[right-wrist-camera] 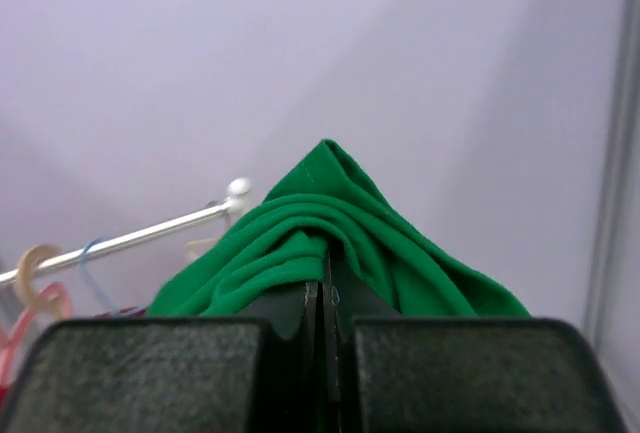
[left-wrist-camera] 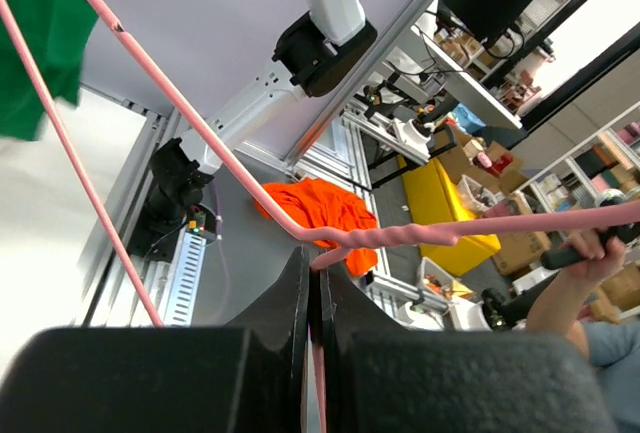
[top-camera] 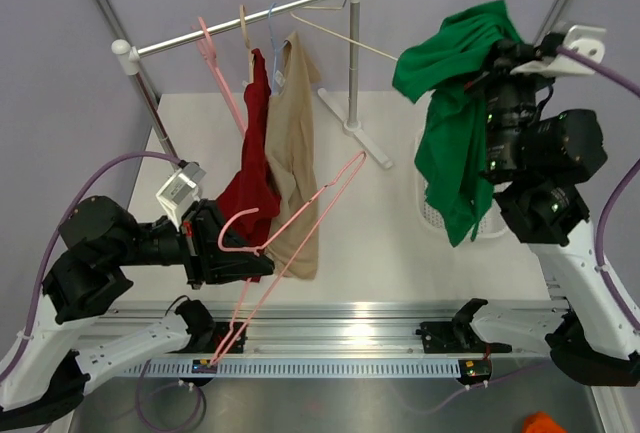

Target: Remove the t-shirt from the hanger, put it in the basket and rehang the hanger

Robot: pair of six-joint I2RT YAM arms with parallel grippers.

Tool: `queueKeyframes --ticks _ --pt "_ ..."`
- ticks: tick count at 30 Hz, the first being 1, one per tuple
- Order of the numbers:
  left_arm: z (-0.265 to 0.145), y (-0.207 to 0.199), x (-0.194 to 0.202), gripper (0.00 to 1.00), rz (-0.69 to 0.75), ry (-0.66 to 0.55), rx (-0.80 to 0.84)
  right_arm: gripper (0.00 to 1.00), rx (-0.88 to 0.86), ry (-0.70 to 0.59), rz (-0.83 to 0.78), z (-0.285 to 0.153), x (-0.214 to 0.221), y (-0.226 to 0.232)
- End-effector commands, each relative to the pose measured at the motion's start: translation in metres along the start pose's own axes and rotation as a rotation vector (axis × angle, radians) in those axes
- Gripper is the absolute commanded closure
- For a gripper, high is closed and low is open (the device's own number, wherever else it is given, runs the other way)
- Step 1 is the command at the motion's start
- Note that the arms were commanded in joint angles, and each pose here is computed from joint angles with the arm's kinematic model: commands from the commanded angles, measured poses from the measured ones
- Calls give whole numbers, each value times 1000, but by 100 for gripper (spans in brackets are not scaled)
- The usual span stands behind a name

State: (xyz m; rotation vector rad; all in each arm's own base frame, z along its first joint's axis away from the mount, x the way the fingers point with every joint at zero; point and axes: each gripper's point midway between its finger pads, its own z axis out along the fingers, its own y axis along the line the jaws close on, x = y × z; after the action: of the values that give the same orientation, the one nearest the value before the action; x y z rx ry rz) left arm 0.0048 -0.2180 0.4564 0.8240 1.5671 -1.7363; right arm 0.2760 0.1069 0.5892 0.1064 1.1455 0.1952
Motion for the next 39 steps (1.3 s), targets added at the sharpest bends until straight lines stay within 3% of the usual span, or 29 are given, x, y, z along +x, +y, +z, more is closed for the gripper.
queueKeyframes --ticks 1,6,13,17,18,20,21,23,29,32,35,37,39 --pt "-6 4 5 100 55 17 -32 100 137 -133 -56 21 -60 -36" --pt "-7 62 9 100 59 -56 -269 100 171 -108 -127 64 -58 -47" --pt "-31 125 15 100 74 -182 -543 100 302 -23 -144 88 8 -99" --pt "-23 138 24 100 61 -144 -551 100 337 30 -62 70 62 -118" --pt "-21 139 25 100 58 -141 -548 100 354 93 -58 63 101 -125" --pt "-14 142 28 100 51 -127 -527 100 393 96 -5 52 118 -139" --pt "-13 142 28 100 50 -126 -520 100 421 153 -4 42 151 -149" --pt "-9 141 28 100 45 -125 -501 100 463 159 58 29 168 -161" --pt "10 128 17 100 38 -121 -404 100 679 312 101 -48 279 -208" --pt "23 126 11 100 20 -121 -365 99 746 377 103 -83 312 -220" --pt "28 139 2 100 -1 -151 -415 87 760 463 95 -104 333 -222" --pt "34 147 -3 100 -28 -170 -434 49 743 517 90 -113 337 -219" --pt "40 154 -7 100 -58 -182 -450 1 668 576 91 -112 331 -205"
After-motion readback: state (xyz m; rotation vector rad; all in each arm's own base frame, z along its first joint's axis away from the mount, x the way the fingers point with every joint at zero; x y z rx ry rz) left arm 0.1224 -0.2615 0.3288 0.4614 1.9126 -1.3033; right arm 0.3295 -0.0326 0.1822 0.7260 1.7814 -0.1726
